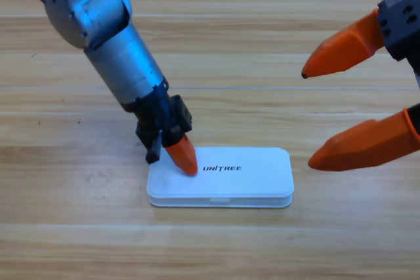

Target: Clean up eraser and pencils

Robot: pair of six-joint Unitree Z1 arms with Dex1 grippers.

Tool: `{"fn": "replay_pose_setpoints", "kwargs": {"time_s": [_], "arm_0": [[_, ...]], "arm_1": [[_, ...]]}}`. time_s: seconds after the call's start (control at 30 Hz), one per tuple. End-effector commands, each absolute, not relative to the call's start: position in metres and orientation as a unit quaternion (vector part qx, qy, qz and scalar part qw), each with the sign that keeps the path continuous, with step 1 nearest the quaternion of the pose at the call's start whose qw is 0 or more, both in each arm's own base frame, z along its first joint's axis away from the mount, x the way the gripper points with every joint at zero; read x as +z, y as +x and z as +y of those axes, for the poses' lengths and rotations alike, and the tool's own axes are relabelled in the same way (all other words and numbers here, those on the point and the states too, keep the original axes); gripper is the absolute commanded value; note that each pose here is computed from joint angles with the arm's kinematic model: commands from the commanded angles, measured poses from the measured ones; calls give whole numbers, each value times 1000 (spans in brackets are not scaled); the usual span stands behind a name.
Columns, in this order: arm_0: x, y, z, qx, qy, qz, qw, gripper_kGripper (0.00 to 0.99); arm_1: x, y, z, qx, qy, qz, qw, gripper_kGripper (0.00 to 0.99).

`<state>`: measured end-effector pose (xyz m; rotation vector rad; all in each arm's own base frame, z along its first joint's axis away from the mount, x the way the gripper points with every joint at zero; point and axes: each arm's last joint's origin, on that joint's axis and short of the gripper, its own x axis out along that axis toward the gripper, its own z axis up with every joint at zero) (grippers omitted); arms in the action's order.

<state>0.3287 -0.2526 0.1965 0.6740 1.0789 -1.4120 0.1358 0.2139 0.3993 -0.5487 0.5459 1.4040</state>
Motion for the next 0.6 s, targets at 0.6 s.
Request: {"fn": "replay_pose_setpoints", "kwargs": {"time_s": [0.6], "arm_0": [[222,279,-263,-553,392,440,590,0]], "arm_1": [[387,135,224,643,-241,254,681,986]]}}
